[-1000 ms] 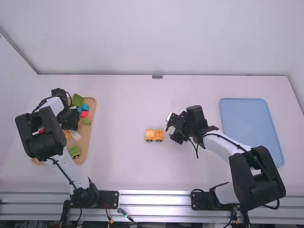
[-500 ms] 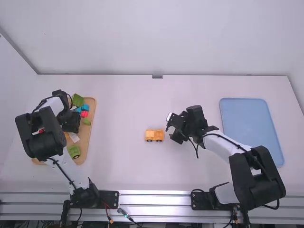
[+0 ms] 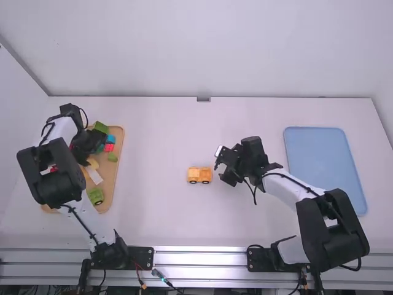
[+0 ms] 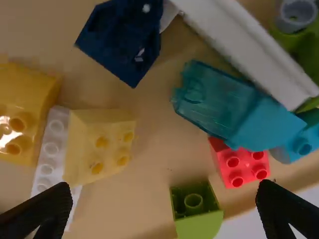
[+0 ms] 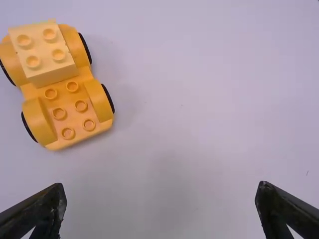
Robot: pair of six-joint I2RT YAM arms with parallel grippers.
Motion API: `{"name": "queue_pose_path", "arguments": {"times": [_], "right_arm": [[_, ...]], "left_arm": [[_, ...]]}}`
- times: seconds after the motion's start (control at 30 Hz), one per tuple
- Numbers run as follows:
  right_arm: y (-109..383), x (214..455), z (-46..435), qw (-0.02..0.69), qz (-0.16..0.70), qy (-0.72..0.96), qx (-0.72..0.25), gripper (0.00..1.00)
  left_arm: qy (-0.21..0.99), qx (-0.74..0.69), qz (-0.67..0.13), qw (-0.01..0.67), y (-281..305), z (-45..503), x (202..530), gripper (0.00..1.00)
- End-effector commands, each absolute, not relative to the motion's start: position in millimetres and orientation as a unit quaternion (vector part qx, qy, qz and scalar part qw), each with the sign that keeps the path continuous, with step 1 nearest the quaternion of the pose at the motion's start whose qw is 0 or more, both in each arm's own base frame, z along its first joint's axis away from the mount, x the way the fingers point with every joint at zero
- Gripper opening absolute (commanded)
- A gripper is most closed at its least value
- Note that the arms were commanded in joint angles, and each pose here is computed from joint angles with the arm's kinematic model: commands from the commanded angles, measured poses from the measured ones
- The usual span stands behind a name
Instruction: Assemble lego blocks to make yellow taxi
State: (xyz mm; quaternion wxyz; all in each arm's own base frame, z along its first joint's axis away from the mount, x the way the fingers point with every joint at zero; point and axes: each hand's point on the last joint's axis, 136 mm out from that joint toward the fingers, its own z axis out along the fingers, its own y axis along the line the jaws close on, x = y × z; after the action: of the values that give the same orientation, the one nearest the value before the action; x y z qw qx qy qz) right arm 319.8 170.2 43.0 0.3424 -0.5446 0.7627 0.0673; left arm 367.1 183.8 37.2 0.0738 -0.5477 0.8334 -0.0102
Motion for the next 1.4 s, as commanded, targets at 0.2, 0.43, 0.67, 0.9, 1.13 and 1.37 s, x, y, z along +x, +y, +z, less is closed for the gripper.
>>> {"name": "queue_pose_path", "arguments": {"times": [0.2,0.43,0.67,0.9,1.13,1.37], "right_arm": [[169,320,49,0.349,0.066,0.762,-0.541,0.99],[169,320,49,0.349,0.067,0.762,-0.541,0.99],[169,320,49,0.349,0.067,0.762,-0.541,0.99],[169,319,49,0.349,0.067,0.762,-0.541,0.99],[169,319,48,0.348,0.067,0.763,-0.541,0.99],[169,319,48,0.348,0.067,0.763,-0.541,0.99]], "left_arm": [[0.859,-0.504,0.065,0.066,206,44,352,0.99],[0.86,-0.498,0.099,0.046,209,34,334,0.89],[0.878,-0.468,0.101,0.026,205,26,325,0.9],[0.877,-0.467,0.113,0.015,205,24,318,0.9],[0.878,-0.462,0.124,-0.012,206,9,313,0.89],[0.879,-0.456,0.141,-0.015,209,8,315,0.83]]}}
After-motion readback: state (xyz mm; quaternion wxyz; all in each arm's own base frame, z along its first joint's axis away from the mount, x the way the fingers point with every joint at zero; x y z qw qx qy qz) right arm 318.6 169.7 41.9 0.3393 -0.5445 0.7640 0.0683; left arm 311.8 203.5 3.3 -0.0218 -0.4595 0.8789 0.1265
